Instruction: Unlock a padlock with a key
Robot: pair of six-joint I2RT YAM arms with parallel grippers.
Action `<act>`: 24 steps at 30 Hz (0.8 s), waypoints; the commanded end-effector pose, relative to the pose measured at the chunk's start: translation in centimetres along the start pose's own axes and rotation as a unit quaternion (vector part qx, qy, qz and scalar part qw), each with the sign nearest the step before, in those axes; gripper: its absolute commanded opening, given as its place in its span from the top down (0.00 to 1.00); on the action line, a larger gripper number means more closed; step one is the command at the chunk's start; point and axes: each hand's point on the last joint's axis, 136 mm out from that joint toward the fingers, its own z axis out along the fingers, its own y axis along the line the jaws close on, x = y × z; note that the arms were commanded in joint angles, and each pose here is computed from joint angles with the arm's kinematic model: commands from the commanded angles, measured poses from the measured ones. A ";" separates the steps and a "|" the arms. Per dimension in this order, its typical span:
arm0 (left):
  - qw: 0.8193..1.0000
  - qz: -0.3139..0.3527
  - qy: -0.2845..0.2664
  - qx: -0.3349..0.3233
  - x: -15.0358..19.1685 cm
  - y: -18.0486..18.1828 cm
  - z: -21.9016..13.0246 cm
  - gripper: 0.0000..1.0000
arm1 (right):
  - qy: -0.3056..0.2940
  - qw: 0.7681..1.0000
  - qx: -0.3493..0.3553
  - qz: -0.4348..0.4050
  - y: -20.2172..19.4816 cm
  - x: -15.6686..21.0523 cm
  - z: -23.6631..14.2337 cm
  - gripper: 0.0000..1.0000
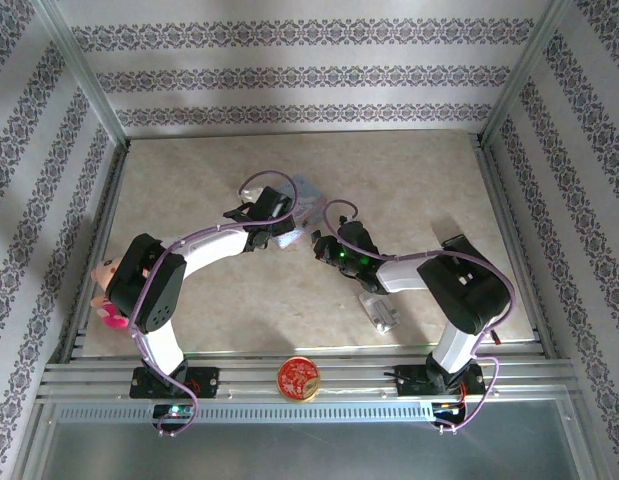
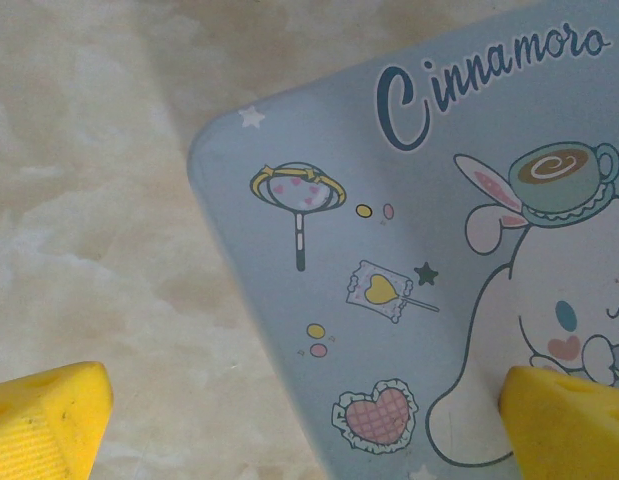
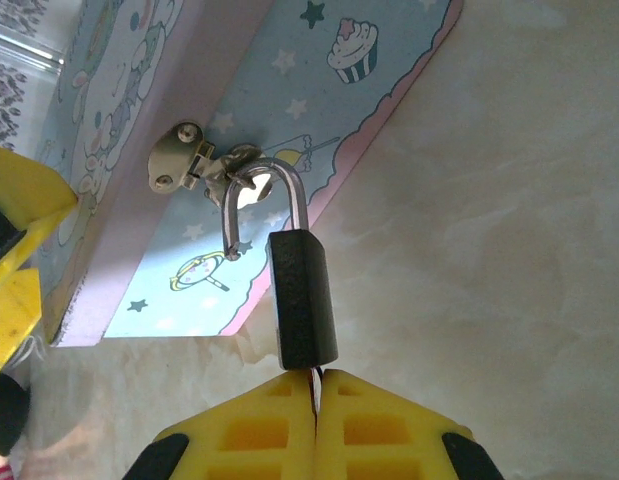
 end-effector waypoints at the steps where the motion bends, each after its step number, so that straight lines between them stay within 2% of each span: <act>1: 0.999 0.012 0.041 -0.027 2.0 1.5 0.8 0.01 | -0.025 0.999 -0.039 0.018 1.5 -0.9 0.4 1.00; 8: 0.999 0.013 0.043 -0.025 2.0 1.5 0.8 0.01 | -0.035 0.996 -0.070 0.038 2.0 -1.0 1.2 1.00; 24: 0.998 0.015 0.048 -0.026 2.4 1.7 0.9 0.01 | -0.059 0.994 -0.084 0.049 2.7 -2.4 1.1 1.00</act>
